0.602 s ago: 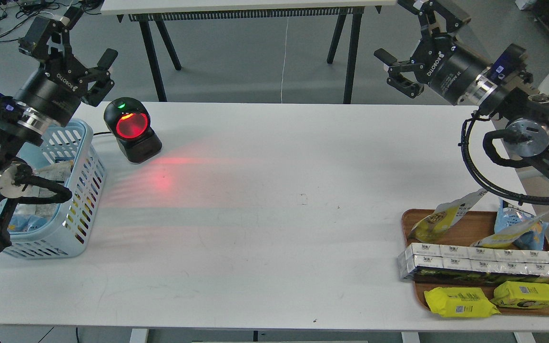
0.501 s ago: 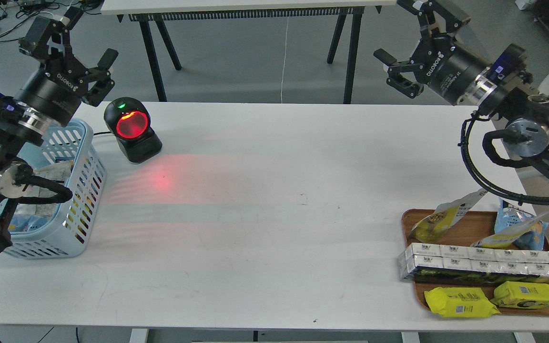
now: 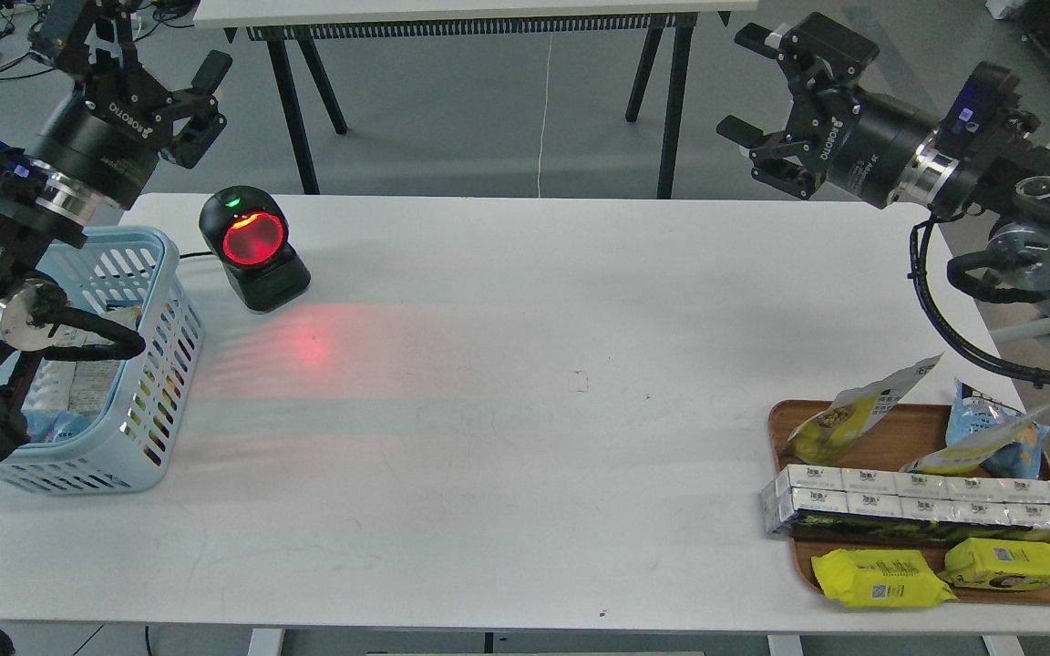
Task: Scan snack and place in basket
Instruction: 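Move the right gripper toward the wooden tray of snacks, then lower the right gripper and grasp the yellow snack packet on the tray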
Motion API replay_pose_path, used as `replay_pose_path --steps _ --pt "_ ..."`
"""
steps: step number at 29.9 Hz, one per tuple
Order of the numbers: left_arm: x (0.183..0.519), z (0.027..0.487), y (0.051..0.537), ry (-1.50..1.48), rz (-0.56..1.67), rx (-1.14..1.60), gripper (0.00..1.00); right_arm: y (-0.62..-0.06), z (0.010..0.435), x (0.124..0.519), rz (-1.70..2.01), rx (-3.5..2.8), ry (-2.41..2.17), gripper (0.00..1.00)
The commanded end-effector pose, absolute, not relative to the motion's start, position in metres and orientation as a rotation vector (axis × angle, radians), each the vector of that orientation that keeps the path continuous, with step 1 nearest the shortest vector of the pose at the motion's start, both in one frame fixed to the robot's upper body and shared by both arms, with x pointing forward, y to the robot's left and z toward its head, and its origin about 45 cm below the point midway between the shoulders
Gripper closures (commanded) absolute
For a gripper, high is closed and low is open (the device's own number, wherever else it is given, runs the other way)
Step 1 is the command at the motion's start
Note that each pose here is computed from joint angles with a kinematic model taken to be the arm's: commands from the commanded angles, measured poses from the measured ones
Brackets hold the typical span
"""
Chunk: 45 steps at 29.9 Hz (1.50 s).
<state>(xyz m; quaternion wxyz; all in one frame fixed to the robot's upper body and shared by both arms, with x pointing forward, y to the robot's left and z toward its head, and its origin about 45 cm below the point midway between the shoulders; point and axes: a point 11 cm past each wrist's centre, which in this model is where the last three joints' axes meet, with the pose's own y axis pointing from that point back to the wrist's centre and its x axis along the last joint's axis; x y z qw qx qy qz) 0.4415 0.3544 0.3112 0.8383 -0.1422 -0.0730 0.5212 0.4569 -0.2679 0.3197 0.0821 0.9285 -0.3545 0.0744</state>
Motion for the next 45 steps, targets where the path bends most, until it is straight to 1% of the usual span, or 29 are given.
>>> replay_pose_path --steps 1,5,7,12,19,26,32,36,45 --pt "0.439 0.311 0.362 -0.161 1.112 -0.285 0.0 -0.272 0.333 0.458 0.321 2.67 -0.961 0.01" --pt "0.437 0.312 0.369 -0.17 1.12 -0.27 0.0 -0.277 0.366 0.457 0.506 2.534 -0.823 0.01" --pt "0.437 0.313 0.37 -0.172 1.122 -0.269 0.0 -0.277 0.375 0.453 0.589 2.459 -0.739 0.01" --pt "0.437 0.314 0.372 -0.176 1.125 -0.265 0.0 -0.277 0.378 0.44 0.702 2.337 -0.568 0.01" --pt "0.436 0.314 0.374 -0.177 1.128 -0.263 0.0 -0.297 0.393 0.424 0.948 2.018 -0.314 0.01" --pt "0.432 0.304 0.377 -0.16 1.136 -0.246 0.0 -0.309 0.388 0.393 1.127 1.717 -0.017 0.01" --pt "0.427 0.301 0.389 -0.162 1.155 -0.222 0.0 -0.333 0.369 0.358 1.234 1.407 0.249 0.01" --pt "0.427 0.3 0.388 -0.161 1.154 -0.219 0.0 -0.349 0.36 0.349 1.261 1.24 0.363 0.01" --pt "0.425 0.296 0.391 -0.152 1.16 -0.213 0.0 -0.361 0.343 0.339 1.234 1.207 0.421 0.03"
